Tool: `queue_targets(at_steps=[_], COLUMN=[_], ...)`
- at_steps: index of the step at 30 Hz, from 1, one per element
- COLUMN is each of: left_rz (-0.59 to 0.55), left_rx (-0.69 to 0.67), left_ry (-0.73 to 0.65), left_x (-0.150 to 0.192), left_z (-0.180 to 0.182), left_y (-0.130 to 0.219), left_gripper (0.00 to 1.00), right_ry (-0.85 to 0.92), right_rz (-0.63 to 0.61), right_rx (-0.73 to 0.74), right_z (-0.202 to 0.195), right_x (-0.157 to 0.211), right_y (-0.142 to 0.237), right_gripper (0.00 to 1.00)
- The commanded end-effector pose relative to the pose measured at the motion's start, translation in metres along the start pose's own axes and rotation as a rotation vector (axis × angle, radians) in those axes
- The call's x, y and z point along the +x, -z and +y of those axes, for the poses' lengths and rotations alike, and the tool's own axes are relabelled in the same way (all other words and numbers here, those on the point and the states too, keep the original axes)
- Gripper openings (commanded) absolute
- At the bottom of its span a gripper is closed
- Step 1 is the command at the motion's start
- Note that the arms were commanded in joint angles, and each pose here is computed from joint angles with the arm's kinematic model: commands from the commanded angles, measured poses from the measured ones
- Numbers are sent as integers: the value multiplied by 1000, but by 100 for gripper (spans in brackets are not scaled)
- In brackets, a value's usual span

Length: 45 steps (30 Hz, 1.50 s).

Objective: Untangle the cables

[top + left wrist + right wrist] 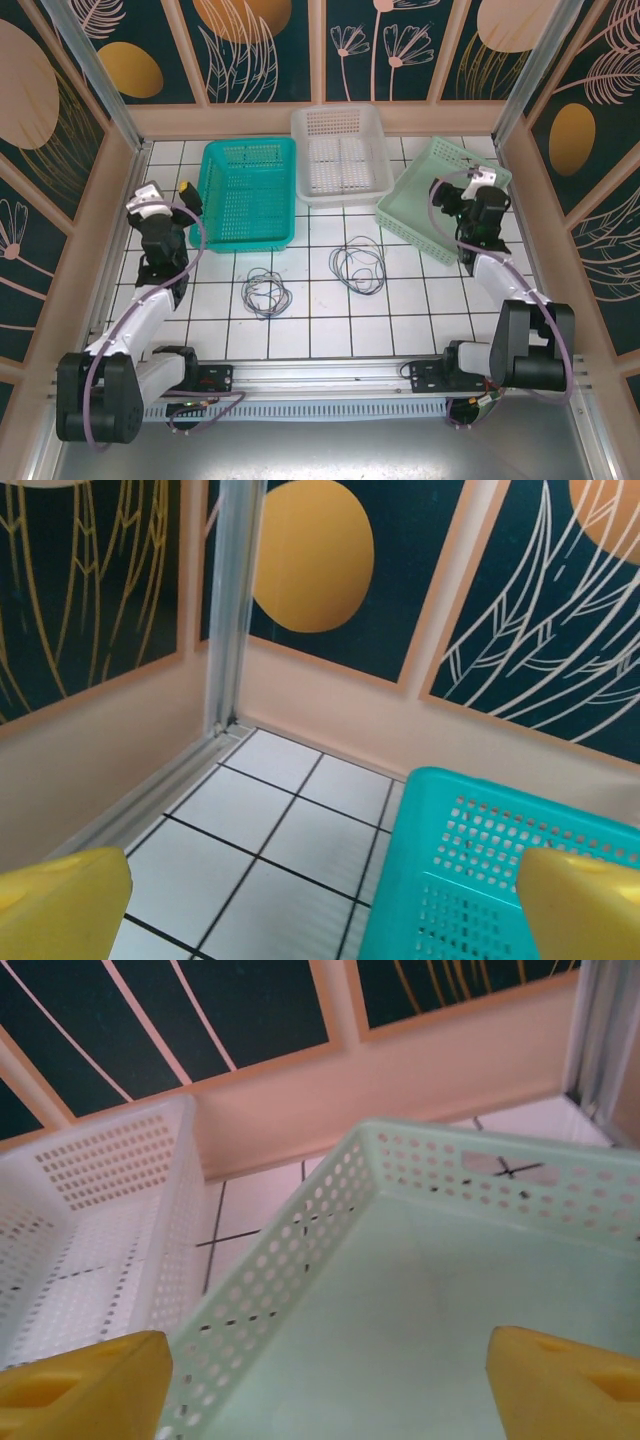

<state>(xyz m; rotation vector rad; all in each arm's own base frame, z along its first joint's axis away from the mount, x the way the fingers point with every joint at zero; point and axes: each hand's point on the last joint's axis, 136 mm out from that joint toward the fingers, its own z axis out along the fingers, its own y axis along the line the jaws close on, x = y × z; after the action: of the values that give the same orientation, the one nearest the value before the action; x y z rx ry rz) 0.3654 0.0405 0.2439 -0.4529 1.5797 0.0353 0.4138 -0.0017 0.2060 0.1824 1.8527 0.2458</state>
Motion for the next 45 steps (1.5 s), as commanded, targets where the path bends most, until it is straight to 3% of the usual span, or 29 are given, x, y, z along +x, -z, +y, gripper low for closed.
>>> queue_targets(at_steps=[1,4,9,14,23,32,37,40,45], left_rz=[203,291,450,596,702,823,864,853,821], left_rx=[70,197,361,434,540,510,440,413,339], left_ry=[44,15,-105,-208,-307,-379,-416,-402,-411], left_x=[31,38,79,122,162,203,219,218,213], left_z=[-17,-67,-145,-178,-219,-221,-209,-207,-196], left_y=[1,3,12,22,37,40,35,32,25], left_gripper=[98,98,97,94,87,77,64,52,50], right_ry=[-117,-113,-69,-103,-129,-49,-11,7,55], right_rz=[244,327,459,569,585,697,752,772,801], right_rx=[-23,-64,-101,-133,-134,-140,-74,-56,0], right_z=[15,43,85,104,114,126,121,118,101], right_x=[35,37,61,90,89,126,149,156,170], right_y=[-4,-16,-35,-44,-66,-44,-39,-35,-21], right_gripper=[79,76,75,72,71,69,69,69,67])
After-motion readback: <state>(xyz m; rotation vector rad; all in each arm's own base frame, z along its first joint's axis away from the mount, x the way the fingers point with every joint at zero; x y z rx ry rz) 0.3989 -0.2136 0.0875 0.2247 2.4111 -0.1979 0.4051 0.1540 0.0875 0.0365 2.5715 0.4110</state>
